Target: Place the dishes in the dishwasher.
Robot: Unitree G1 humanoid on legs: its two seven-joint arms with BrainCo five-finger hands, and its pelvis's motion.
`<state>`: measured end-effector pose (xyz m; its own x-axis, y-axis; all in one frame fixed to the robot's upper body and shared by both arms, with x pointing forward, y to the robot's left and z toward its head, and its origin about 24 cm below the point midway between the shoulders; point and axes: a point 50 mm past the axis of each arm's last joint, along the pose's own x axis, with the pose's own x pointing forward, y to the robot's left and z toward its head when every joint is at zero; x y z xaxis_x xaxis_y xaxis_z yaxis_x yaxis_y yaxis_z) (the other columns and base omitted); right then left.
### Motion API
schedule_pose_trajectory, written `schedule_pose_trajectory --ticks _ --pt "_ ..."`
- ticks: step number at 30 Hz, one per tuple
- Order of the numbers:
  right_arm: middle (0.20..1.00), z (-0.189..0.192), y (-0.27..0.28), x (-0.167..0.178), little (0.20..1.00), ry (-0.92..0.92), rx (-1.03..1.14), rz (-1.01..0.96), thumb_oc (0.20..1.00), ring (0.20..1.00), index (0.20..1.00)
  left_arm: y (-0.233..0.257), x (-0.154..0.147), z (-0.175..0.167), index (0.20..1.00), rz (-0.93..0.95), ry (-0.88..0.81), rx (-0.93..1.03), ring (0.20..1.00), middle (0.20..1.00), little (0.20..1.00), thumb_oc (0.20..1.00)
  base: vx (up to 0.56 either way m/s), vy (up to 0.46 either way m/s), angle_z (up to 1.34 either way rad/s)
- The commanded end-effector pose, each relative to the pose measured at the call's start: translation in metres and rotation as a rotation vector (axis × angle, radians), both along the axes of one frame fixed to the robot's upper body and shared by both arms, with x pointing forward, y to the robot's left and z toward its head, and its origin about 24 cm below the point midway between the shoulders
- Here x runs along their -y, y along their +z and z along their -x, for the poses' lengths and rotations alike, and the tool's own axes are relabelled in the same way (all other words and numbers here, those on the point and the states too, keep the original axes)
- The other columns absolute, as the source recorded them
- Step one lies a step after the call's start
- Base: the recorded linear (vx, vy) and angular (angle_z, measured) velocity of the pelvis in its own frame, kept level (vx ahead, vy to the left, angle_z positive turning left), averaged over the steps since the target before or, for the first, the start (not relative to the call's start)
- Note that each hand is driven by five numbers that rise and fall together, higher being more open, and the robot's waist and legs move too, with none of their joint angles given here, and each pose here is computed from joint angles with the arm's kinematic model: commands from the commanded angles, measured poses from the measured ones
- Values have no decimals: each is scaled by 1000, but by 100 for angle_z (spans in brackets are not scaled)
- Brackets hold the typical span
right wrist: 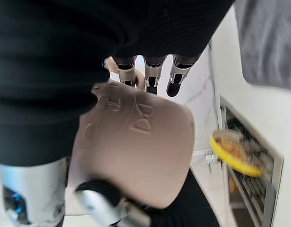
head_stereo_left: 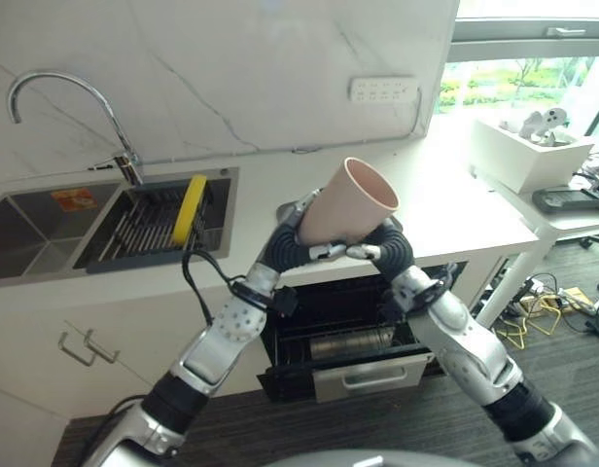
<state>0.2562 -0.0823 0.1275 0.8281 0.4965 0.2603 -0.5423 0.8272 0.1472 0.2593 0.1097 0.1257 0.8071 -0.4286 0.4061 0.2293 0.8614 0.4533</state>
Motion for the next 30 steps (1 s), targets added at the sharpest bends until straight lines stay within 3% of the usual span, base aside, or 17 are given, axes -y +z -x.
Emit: schedule_pose_trajectory --ticks 1,8,16,30 --pt "1000 -3 60 -11 1000 -28 276 -116 1000 1000 1000 8 22 -7 200 -50 -103 47 200 200 200 200 0 0 0" --pt "1000 -7 69 -13 1000 -119 311 -131 1000 1000 1000 5 30 -4 200 -65 -126 36 200 200 200 200 0 0 0" --pt "1000 -9 74 -1 1000 -395 338 -185 1000 1000 1000 -17 36 -4 200 -69 -84 -12 200 200 200 200 0 0 0" --pt "1000 -9 73 -1 1000 -410 329 -188 1000 1000 1000 -22 36 -1 200 -81 -97 -18 200 200 200 200 0 0 0"
